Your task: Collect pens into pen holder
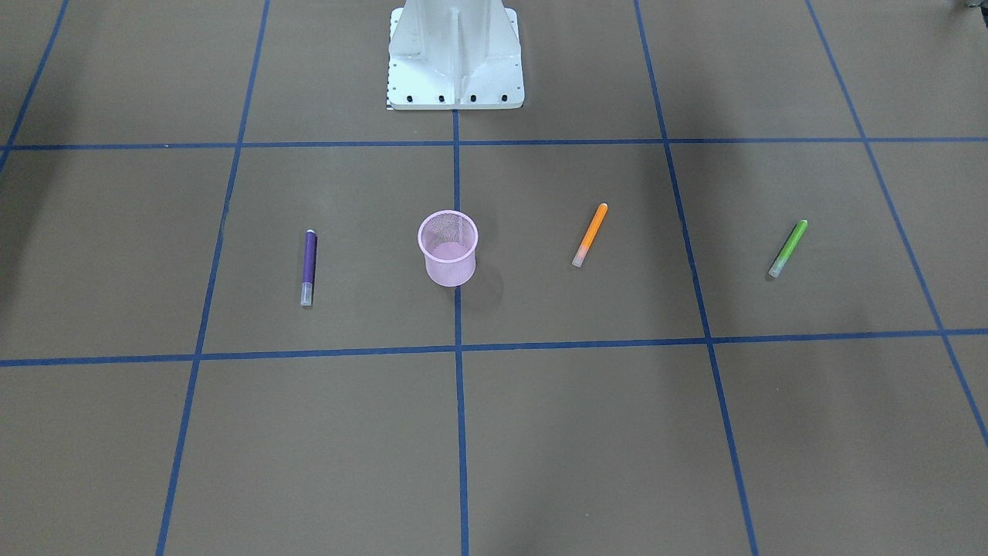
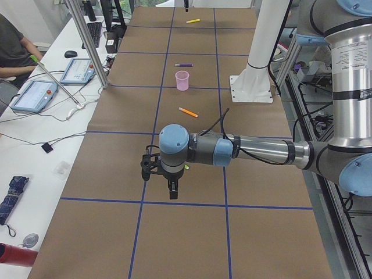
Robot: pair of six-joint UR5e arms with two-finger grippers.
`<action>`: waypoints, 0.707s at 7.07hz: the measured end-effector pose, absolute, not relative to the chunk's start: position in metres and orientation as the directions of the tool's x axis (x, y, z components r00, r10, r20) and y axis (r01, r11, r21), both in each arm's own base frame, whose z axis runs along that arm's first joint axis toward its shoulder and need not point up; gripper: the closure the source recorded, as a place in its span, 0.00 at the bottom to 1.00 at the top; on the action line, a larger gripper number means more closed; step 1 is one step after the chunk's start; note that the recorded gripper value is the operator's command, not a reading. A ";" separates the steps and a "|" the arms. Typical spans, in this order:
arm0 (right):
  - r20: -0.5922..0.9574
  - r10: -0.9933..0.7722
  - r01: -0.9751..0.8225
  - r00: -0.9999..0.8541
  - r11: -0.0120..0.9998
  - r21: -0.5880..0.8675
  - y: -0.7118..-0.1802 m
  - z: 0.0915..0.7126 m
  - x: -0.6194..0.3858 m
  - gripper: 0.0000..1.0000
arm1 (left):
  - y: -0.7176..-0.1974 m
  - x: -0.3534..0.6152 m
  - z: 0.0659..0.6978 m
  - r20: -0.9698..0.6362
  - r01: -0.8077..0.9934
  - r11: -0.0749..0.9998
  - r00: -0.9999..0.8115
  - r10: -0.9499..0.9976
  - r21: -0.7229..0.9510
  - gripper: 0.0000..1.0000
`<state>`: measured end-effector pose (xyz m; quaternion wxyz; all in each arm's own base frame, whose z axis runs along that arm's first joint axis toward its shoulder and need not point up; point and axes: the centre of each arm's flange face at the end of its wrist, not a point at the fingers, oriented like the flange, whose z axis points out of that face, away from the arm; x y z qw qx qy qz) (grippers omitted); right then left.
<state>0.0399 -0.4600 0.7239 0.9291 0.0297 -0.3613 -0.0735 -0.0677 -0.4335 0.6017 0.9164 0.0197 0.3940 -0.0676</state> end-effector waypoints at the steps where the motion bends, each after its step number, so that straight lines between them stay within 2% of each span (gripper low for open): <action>1: 0.648 -0.180 0.137 0.740 0.984 0.117 -0.459 0.737 0.041 0.09 | -0.434 -0.068 0.602 -0.725 0.139 0.990 0.680 -0.107 -0.016 0.00; 5: 0.637 -0.213 0.230 0.741 0.972 0.057 -0.464 0.785 0.026 0.17 | -0.434 -0.068 0.600 -0.726 0.138 0.990 0.680 -0.103 -0.011 0.00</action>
